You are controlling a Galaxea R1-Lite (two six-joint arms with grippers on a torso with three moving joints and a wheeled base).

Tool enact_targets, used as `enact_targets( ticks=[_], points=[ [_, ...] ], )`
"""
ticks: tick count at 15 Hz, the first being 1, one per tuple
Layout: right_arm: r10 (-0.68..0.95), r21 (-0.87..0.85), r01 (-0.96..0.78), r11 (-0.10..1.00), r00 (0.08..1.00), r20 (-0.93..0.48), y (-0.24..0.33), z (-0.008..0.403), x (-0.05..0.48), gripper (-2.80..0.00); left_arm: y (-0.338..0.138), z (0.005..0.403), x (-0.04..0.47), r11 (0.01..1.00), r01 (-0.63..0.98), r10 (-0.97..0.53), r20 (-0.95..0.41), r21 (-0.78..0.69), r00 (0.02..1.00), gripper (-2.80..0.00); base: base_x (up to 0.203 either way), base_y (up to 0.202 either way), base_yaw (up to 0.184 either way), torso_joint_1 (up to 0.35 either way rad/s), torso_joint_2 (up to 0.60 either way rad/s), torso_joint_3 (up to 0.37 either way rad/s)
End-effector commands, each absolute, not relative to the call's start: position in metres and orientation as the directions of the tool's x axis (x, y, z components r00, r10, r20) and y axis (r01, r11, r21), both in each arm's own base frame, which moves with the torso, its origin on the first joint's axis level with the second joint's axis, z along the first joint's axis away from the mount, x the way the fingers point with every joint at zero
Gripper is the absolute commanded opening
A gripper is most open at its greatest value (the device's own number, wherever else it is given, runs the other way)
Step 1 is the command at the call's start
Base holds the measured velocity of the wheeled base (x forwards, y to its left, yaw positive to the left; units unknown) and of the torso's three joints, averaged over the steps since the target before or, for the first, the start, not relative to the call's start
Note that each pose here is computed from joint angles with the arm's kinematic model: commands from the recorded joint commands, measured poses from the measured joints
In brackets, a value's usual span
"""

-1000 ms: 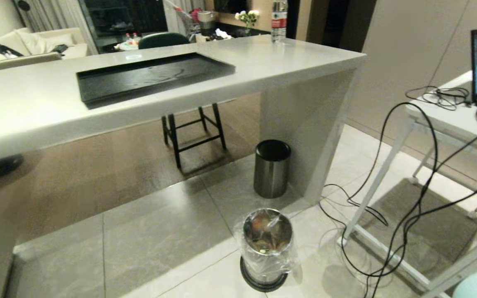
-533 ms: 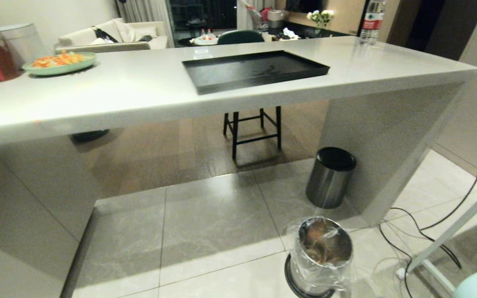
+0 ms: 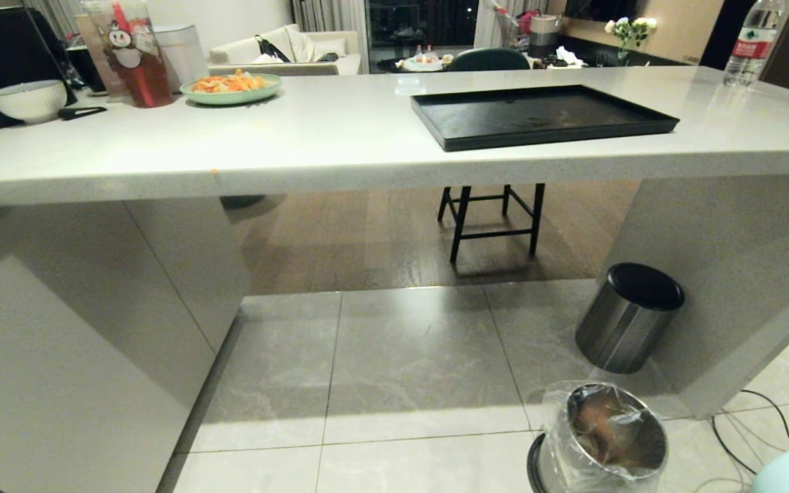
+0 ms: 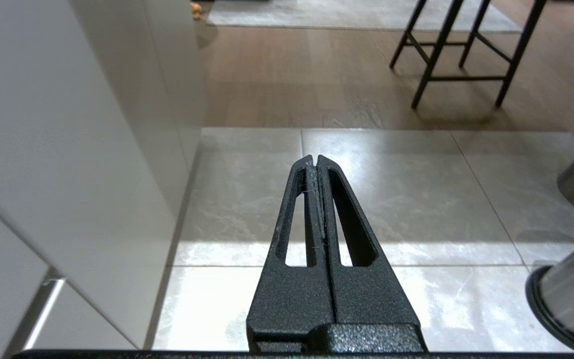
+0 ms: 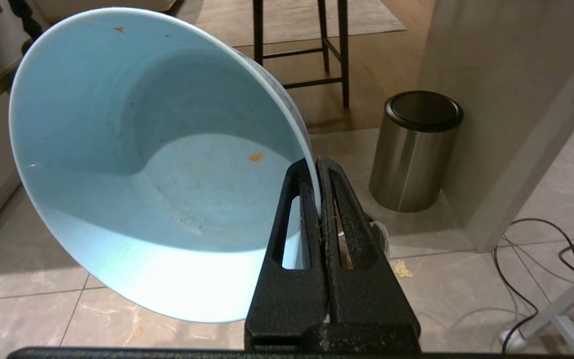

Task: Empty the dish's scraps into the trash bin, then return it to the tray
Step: Put the bowl back to the table

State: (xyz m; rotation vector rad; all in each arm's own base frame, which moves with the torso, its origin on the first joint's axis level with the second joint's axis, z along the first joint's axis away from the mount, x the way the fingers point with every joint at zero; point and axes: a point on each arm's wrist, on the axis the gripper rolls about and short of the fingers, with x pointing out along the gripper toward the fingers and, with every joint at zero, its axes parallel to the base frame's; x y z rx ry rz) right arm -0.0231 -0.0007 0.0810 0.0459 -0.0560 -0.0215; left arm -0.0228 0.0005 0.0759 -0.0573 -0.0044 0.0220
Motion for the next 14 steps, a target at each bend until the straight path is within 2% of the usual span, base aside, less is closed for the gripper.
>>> enact_targets(
  ticks=[1, 11, 14],
  points=[
    [-0.023, 0.047, 0.020, 0.999, 0.998, 0.055, -0.0007, 0.0811, -0.0230, -2.80, 0.0005, 0.0760, -0.0227, 0.998, -0.023, 0.023, 0.003, -0.058, 1.000, -2.80, 0.000, 0.000, 0.000, 0.000, 0.00, 0.000],
    [-0.023, 0.037, 0.021, 0.999, 0.998, 0.055, -0.0007, 0.0811, -0.0230, -2.80, 0.0005, 0.0760, -0.0227, 0.998, -0.023, 0.023, 0.003, -0.058, 1.000, -2.80, 0.000, 0.000, 0.000, 0.000, 0.00, 0.000],
    [-0.022, 0.032, 0.020, 0.999, 0.998, 0.055, -0.0006, 0.0811, -0.0230, -2.80, 0.0005, 0.0760, -0.0227, 0.998, -0.023, 0.023, 0.003, -0.058, 1.000, -2.80, 0.000, 0.000, 0.000, -0.014, -0.27, -0.284]
  ],
)
